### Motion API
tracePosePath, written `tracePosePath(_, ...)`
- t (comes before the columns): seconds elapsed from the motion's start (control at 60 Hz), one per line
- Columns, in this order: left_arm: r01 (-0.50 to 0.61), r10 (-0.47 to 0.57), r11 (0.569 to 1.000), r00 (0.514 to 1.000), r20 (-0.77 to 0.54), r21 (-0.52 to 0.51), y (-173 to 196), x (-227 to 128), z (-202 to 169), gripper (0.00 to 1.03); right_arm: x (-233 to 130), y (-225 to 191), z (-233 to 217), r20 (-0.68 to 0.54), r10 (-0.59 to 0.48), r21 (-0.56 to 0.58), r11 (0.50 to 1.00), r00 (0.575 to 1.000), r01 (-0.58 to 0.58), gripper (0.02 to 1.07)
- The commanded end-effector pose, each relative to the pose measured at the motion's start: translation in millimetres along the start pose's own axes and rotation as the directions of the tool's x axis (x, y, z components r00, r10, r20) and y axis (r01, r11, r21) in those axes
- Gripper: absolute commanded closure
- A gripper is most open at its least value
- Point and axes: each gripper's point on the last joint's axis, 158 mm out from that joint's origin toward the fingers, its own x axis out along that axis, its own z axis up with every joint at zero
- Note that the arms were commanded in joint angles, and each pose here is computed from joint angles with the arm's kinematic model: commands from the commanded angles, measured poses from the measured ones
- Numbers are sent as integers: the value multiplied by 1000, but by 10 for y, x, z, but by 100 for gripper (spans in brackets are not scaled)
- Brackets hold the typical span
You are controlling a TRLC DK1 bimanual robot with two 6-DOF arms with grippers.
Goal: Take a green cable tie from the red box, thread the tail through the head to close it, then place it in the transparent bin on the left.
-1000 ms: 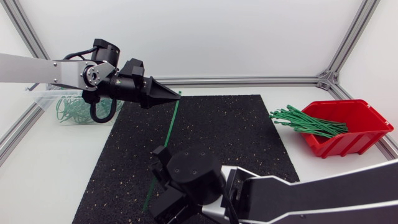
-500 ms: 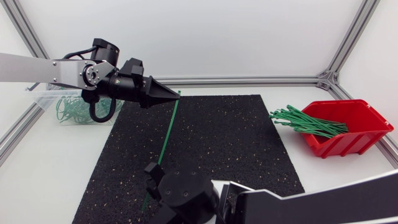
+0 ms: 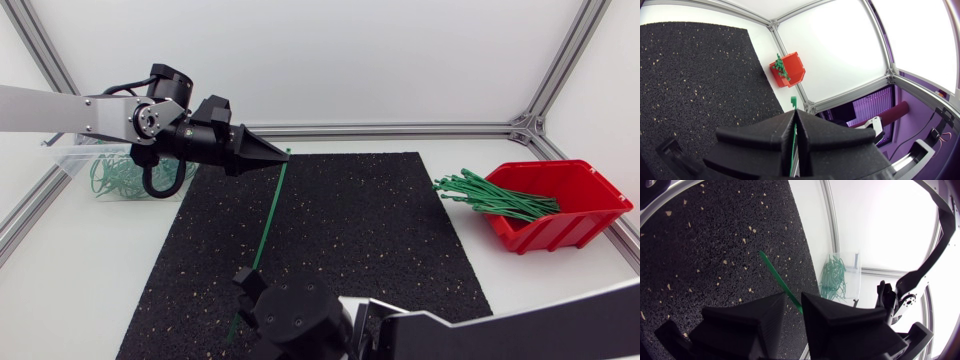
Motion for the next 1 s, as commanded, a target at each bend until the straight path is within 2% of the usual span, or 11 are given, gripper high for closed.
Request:
tracePosePath(0.0, 20, -20, 1000, 1000, -12, 19, -9, 39, 20, 100, -39, 21, 4, -2, -6, -8, 1000, 1000, 6, 81)
tracePosePath(0.15, 20, -19, 1000, 1000, -18, 23, -2, 45, -8, 100, -72, -70, 32, 4, -28, -5, 1000, 1000, 28, 87)
tracePosePath(0.517, 6, -5, 999, 999, -37, 41, 13, 79, -92, 100, -139, -213, 87, 11, -59, -2, 998, 998, 59, 89)
tracePosePath(0.6, 4, -2, 999, 999, -42, 45, 7, 87, -109, 100, -148, -221, 86, 11, -56, 4, 998, 998, 56, 96)
tracePosePath(0.7, -3, 5, 999, 999, -48, 50, 12, 89, -129, 100, -162, -254, 76, 5, -60, 13, 998, 998, 60, 96)
tracePosePath(0.8, -7, 10, 999, 999, -50, 53, 19, 94, -142, 100, -178, -308, 76, 4, -51, 43, 998, 999, 51, 100)
tracePosePath(0.983, -22, 26, 996, 999, -48, 91, 11, 78, -188, 100, -155, -255, 108, 44, 49, 182, 982, 998, -56, 101)
